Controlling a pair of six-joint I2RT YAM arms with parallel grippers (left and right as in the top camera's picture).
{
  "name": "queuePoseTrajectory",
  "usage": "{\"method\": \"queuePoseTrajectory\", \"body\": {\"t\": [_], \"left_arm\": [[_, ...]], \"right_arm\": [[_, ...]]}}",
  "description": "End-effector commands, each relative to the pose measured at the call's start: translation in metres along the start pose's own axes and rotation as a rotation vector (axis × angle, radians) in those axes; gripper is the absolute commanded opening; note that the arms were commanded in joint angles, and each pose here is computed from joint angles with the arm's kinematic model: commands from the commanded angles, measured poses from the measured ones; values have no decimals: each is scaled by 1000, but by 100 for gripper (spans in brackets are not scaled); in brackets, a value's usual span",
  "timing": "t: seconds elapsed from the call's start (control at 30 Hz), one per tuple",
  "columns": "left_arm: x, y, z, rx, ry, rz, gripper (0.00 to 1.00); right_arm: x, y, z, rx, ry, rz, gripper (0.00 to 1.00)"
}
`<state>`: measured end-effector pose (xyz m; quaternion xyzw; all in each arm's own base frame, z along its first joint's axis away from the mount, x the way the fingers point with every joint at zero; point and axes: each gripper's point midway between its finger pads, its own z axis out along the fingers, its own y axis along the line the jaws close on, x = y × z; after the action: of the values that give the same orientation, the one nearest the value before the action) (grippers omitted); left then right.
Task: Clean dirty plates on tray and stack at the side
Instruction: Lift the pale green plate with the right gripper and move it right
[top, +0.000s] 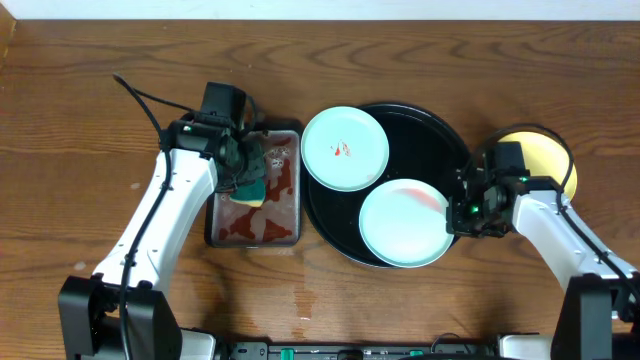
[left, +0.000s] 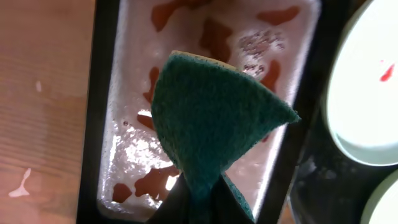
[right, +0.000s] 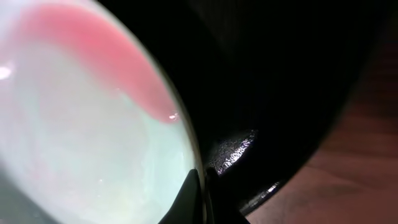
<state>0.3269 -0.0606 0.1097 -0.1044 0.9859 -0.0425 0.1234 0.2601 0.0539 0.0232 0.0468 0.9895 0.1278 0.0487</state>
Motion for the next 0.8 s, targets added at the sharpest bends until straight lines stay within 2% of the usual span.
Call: {"method": "queuePoseTrajectory", "body": {"t": [0.0,0.5,0.77], "left_arm": [[1,5,2,-11,-12,52,7],[10,19,26,-59,-24,59,7],[10,19,33,-55,-34,60,7]], "right_arm": [[-26,1,-27,52,-113,-33,1],[-78,-28,-146,378,-526,-91,1],[-80,-49,-167,531,-580,-71,1]]}}
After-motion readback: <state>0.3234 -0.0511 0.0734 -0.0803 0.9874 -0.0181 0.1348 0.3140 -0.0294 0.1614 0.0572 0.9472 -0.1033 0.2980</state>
